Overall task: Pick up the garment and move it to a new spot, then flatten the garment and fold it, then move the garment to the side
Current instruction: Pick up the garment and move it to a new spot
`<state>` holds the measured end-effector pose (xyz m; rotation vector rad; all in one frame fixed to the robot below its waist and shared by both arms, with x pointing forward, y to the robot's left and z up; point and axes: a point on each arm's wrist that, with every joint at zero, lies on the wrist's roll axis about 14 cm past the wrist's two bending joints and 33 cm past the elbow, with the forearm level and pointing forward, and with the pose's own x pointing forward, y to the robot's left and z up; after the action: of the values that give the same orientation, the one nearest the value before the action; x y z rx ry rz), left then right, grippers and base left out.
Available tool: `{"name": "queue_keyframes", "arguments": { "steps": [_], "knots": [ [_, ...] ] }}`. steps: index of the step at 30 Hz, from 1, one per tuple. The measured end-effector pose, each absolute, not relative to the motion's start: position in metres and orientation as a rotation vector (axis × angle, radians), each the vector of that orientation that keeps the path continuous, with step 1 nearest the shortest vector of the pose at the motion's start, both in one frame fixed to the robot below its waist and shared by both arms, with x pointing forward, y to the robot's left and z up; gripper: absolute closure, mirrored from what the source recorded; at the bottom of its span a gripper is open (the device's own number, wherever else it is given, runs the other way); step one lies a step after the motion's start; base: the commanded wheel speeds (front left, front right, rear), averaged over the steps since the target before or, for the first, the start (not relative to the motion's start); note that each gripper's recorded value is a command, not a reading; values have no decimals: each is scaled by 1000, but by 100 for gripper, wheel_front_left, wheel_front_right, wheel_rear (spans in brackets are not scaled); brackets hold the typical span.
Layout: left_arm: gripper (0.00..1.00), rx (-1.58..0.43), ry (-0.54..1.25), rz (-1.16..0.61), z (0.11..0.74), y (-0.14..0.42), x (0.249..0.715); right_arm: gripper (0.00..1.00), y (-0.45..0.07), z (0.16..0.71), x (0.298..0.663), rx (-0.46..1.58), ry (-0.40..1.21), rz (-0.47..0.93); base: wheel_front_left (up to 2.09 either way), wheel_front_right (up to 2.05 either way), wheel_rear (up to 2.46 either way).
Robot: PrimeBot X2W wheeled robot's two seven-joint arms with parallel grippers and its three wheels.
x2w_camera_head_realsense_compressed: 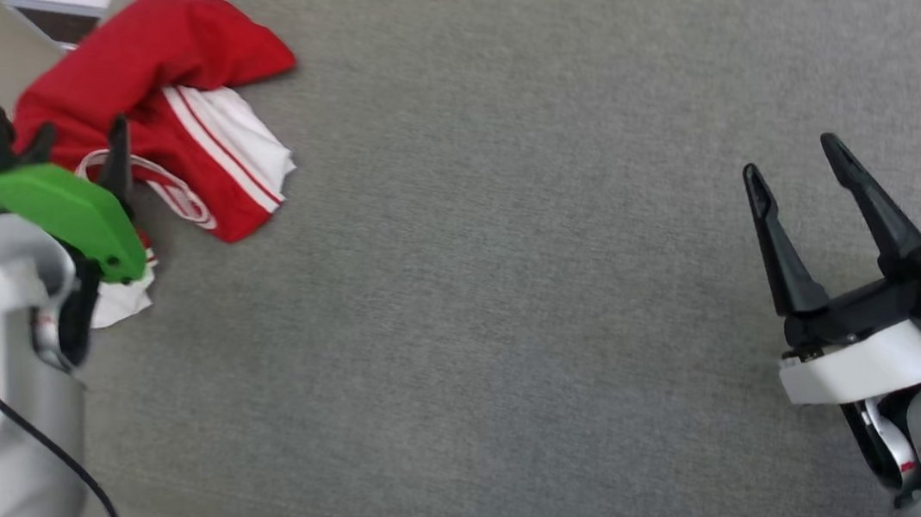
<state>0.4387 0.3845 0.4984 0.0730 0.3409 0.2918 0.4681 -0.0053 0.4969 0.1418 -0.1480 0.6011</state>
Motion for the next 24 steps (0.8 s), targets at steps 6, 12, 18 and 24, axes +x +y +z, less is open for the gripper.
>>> {"name": "queue_keyframes", "arguments": {
  "steps": [6,12,18,24],
  "knots": [
    [0,23,608,258,457,389,466,0,-23,473,479,138,-104,560,0,0,0],
    [0,-27,877,238,400,386,464,0,-41,450,484,131,-55,515,0,0,0],
    [0,-91,1043,240,359,379,458,0,-54,432,485,122,-16,482,0,0,0],
    [0,-162,1141,264,345,380,455,0,-61,423,486,116,6,465,0,0,0]
  ]
}}
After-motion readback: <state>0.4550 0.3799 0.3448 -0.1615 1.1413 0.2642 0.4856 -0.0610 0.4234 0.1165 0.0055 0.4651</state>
